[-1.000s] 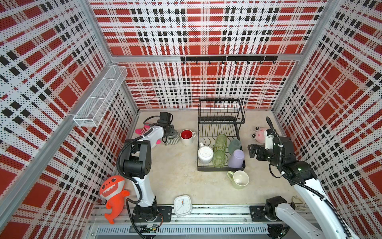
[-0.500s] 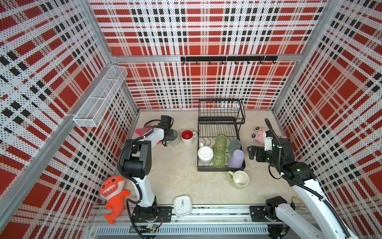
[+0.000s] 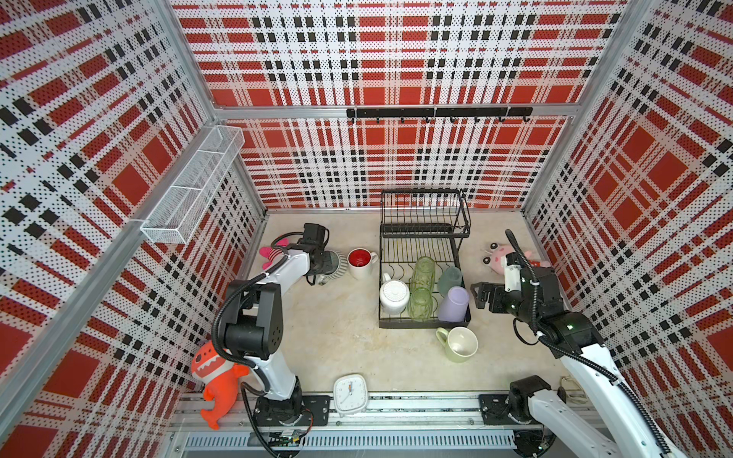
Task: Load cups into a dish rack
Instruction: Pick up the cup from the top-left of the table, then place the cup upside down at the dish rack.
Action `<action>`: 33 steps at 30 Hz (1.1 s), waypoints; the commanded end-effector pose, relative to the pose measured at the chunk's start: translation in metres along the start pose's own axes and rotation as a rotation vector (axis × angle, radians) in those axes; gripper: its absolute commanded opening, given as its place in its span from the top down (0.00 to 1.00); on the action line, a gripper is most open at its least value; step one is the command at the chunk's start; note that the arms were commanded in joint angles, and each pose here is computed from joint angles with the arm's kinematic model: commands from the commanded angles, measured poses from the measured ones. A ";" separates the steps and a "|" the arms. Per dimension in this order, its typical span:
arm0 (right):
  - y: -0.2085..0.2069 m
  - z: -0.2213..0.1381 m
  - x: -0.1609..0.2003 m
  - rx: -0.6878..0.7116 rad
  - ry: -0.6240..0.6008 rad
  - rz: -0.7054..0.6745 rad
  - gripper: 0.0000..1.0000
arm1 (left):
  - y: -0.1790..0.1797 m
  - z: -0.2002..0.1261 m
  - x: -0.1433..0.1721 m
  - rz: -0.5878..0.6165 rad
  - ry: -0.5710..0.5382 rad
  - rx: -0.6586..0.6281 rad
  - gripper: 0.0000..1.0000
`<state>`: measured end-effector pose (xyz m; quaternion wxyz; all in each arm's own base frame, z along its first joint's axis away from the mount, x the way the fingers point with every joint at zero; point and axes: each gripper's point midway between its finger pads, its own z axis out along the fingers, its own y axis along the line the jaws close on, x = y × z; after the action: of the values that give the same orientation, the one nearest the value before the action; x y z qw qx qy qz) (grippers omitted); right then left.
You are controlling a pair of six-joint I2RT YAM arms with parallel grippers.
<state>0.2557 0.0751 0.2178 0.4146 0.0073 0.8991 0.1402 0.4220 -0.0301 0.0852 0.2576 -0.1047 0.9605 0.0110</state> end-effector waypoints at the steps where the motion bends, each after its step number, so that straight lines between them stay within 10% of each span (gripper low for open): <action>1: 0.007 0.002 -0.005 -0.043 -0.008 0.002 0.00 | -0.008 -0.019 -0.009 -0.021 -0.046 0.074 1.00; 18: 0.152 -0.034 -0.001 -0.672 0.066 -0.160 0.01 | -0.128 -0.196 0.007 0.132 -0.220 0.673 1.00; 24: 0.169 -0.064 -0.015 -0.769 -0.158 -0.282 0.02 | -0.207 -0.259 0.048 0.309 -0.189 0.916 1.00; 33: 0.175 -0.106 -0.001 -0.996 -0.514 -0.387 0.02 | -0.255 -0.347 0.059 0.266 -0.183 1.331 1.00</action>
<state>0.1749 0.2194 0.2913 0.5048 -0.2826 0.6780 0.4535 0.2669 -0.3020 0.2930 0.3042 0.1779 0.8254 -0.4411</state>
